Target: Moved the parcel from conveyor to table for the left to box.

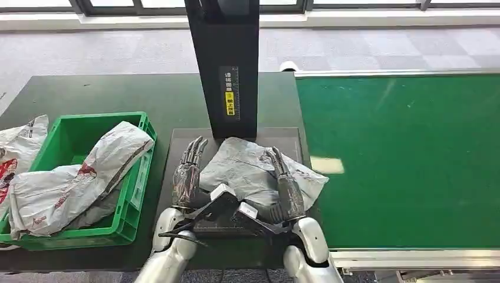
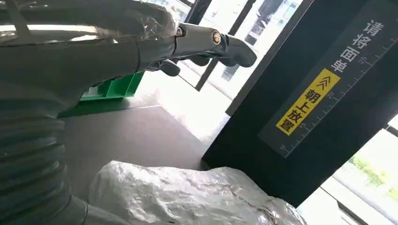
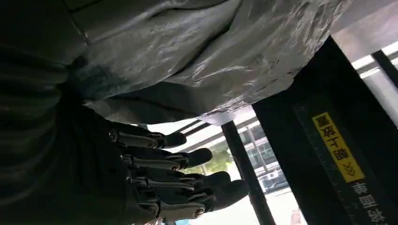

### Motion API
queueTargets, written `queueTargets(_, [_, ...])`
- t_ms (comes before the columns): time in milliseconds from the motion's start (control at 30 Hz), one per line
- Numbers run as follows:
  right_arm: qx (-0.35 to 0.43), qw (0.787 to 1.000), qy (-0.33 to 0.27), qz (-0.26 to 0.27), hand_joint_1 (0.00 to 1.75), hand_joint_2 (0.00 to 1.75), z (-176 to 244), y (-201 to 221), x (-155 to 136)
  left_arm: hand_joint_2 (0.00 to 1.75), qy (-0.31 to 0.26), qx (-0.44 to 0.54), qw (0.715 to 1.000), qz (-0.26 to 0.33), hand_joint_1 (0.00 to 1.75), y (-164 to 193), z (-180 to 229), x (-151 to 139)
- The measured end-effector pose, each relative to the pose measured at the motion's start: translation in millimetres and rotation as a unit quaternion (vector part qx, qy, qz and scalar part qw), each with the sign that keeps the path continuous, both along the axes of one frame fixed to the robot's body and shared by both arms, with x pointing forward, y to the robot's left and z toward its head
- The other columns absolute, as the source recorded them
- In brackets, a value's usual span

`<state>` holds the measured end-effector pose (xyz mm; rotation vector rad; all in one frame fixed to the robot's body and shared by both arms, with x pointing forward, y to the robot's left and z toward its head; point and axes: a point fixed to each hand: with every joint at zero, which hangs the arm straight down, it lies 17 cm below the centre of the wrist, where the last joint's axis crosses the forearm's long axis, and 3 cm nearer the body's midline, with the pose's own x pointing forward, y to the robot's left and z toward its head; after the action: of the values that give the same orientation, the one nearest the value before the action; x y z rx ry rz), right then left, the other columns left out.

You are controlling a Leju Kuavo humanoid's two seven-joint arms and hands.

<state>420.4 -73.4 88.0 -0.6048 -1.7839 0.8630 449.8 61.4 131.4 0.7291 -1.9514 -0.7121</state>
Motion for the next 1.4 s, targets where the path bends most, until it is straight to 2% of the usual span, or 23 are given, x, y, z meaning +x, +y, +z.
queueTargets(533, [-0.017, 0.998, 0.009, 0.065, 0.0, 1.75, -2.3, 39.1, -13.9, 1.75, -0.017, -0.003, 1.0, 0.023, 0.0, 20.1, 8.7, -5.1])
queueTargets(1233, [-0.014, 0.997, 0.002, 0.074, 0.0, 1.75, 7.4, 43.8, -6.8, 1.75, -0.014, -0.004, 1.0, 0.002, 0.0, 12.8, 4.5, -7.8])
queueTargets(1400, [-0.011, 0.996, 0.002, 0.083, 0.0, 1.75, 7.3, 46.2, -7.3, 1.75, 0.038, -0.028, 0.996, -0.071, 0.0, -11.0, -15.5, -11.9])
